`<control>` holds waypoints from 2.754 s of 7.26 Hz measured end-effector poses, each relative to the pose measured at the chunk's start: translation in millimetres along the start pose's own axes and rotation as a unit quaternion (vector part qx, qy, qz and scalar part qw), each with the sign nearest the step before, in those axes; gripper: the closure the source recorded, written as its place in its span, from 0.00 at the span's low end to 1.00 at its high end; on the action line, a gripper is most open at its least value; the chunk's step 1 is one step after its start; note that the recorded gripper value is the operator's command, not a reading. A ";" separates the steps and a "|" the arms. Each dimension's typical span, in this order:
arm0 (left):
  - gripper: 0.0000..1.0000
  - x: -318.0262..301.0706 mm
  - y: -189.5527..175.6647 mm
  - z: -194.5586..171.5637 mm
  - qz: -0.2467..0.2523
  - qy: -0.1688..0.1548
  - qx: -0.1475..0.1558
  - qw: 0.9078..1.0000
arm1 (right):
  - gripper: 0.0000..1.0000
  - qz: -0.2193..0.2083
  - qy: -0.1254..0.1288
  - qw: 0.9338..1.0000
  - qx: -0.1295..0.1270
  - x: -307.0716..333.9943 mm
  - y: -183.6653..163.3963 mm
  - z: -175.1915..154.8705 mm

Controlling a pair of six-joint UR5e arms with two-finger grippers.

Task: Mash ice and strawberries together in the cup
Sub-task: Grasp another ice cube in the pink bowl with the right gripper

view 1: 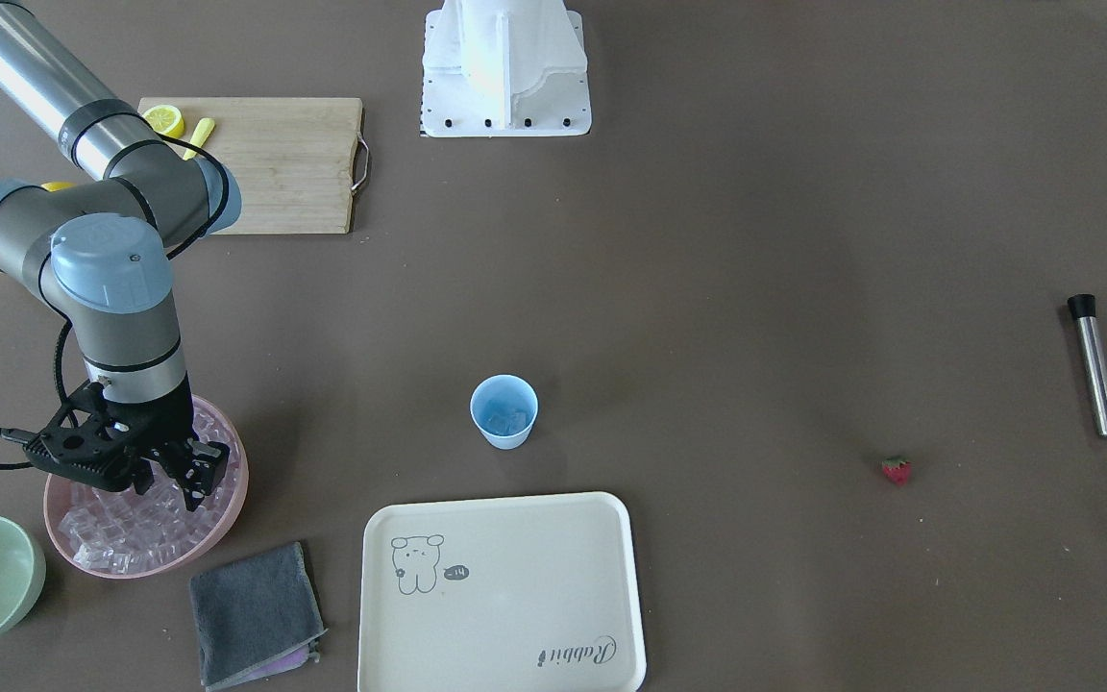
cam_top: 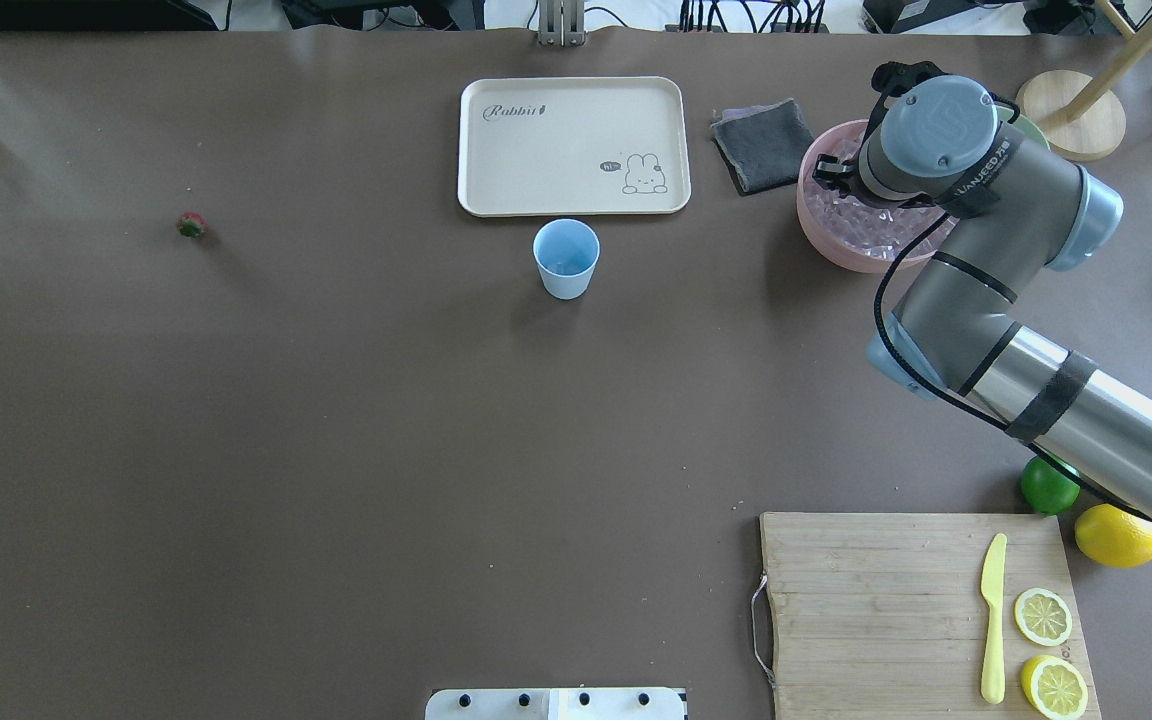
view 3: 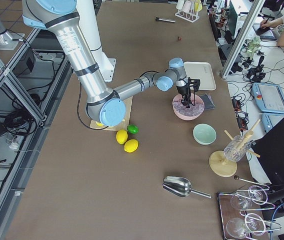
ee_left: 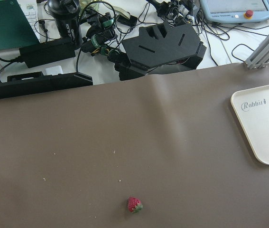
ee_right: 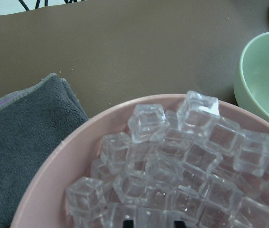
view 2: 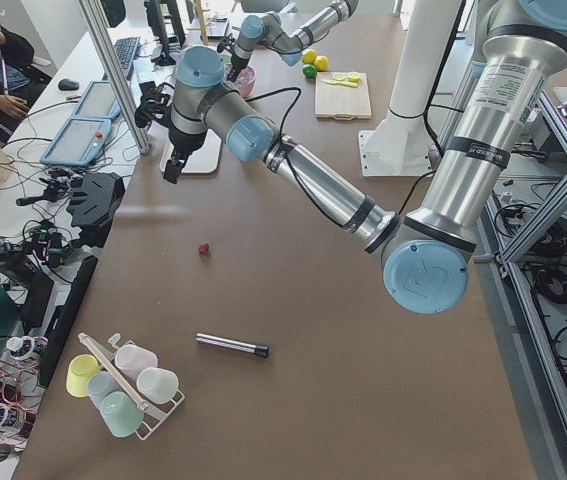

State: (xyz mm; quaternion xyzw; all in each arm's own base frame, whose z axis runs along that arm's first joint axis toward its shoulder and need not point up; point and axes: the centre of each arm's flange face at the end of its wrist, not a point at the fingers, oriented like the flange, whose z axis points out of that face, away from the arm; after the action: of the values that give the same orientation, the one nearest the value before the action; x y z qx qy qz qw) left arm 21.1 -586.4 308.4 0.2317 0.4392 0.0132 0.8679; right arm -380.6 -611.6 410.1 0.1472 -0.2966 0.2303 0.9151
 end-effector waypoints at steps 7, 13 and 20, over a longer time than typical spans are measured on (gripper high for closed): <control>0.02 -1.1 1.9 0.9 0.000 0.000 -0.001 1.000 | 0.01 0.011 -0.017 1.000 0.014 5.3 -22.5 -26.9; 0.02 4.1 4.9 -6.1 0.004 0.002 0.005 1.000 | 0.01 0.010 0.012 1.000 0.008 15.1 -13.6 4.9; 0.02 3.5 7.7 -5.3 0.005 0.003 0.005 1.000 | 1.00 0.001 0.016 1.000 0.017 9.5 -6.8 3.9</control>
State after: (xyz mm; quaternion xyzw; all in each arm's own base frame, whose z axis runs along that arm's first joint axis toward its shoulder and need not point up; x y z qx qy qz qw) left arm 20.5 -576.6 306.2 0.2385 0.4406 0.0163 0.8653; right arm -372.2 -615.8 418.1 0.1590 -0.2780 0.2383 0.9169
